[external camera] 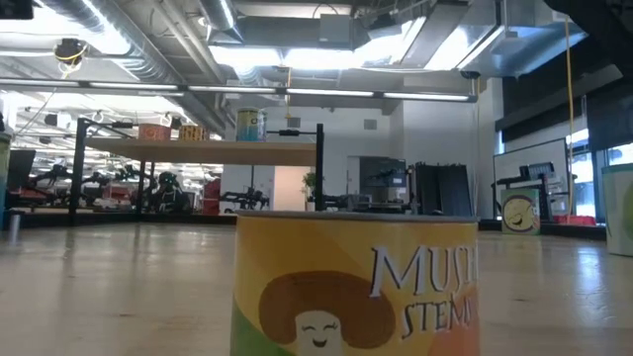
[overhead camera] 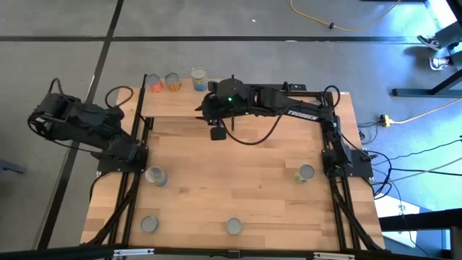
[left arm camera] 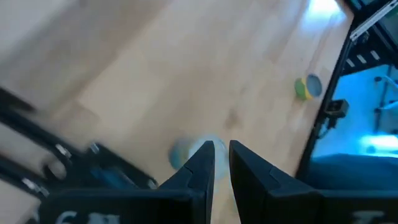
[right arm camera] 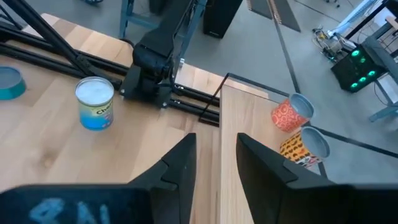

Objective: Pick and place cans onto a shelf
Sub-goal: Put the canned cherries on the shelf

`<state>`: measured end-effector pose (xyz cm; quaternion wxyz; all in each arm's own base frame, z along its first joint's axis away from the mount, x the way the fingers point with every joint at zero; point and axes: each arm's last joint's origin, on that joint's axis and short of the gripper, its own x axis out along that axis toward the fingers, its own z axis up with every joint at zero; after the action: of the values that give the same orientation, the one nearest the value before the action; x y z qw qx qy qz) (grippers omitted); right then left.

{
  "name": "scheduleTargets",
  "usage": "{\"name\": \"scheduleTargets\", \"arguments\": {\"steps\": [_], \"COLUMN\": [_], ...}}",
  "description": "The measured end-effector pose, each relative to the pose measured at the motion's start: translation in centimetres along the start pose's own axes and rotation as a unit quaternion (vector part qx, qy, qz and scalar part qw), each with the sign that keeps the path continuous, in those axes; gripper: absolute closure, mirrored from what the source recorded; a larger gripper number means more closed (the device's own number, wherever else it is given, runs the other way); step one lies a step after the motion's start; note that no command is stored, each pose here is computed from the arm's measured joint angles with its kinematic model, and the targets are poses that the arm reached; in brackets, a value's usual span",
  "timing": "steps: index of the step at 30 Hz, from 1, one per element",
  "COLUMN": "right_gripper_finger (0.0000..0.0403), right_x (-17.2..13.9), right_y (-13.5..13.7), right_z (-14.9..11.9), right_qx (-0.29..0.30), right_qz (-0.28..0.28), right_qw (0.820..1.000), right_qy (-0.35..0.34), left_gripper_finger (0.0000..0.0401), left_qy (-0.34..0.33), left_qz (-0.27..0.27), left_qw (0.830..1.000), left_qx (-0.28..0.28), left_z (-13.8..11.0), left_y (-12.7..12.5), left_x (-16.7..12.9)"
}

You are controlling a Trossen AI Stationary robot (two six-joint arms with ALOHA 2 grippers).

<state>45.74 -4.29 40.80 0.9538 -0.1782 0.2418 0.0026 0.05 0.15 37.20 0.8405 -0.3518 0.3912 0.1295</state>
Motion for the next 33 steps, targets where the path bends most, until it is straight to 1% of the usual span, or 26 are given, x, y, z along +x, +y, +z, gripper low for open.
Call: {"name": "scheduleTargets", "arguments": {"steps": [5, 10, 14, 17, 20, 23, 27, 31, 33], "right_gripper_finger": [0.0287, 0.0287, 0.0287, 0.0287, 0.0287, 0.0287, 0.0287, 0.0287, 0.0287], "right_x": [0.0, 0.0, 0.0, 0.0, 0.0, 0.0, 0.0, 0.0, -0.2], "right_y": [0.0, 0.0, -0.1, -0.1, -0.1, -0.1, -0.2, -0.3, -0.4], "right_z": [0.0, 0.0, 0.0, 0.0, 0.0, 0.0, 0.0, -0.1, -0.1], "right_qx": [-0.004, -0.027, -0.028, -0.028, -0.029, -0.029, -0.030, -0.031, -0.032], "right_qz": [0.000, -0.001, -0.001, -0.002, -0.002, -0.002, -0.013, -0.034, -0.040], "right_qw": [1.000, 1.000, 1.000, 1.000, 1.000, 1.000, 0.999, 0.999, 0.999], "right_qy": [0.000, -0.001, -0.001, -0.001, -0.001, -0.001, 0.004, 0.014, 0.016], "left_gripper_finger": [0.0360, 0.0360, 0.0361, 0.0375, 0.0389, 0.0391, 0.0373, 0.0347, 0.0338], "left_qy": [0.079, 0.116, 0.143, 0.157, 0.147, 0.140, 0.131, 0.125, 0.125], "left_qz": [-0.018, -0.010, -0.015, -0.019, -0.017, -0.020, -0.015, -0.009, -0.008], "left_qw": [0.994, 0.984, 0.979, 0.977, 0.978, 0.978, 0.979, 0.977, 0.978], "left_qx": [-0.075, -0.136, -0.143, -0.143, -0.148, -0.154, -0.156, -0.173, -0.168], "left_z": [-0.6, -0.9, -1.1, -1.2, -1.1, -1.0, -1.0, -0.9, -0.9], "left_y": [-0.1, 0.0, -0.1, -0.1, -0.1, -0.2, -0.2, -0.1, -0.2], "left_x": [1.4, 2.4, 2.9, 3.1, 3.1, 3.2, 3.2, 3.2, 3.2]}}
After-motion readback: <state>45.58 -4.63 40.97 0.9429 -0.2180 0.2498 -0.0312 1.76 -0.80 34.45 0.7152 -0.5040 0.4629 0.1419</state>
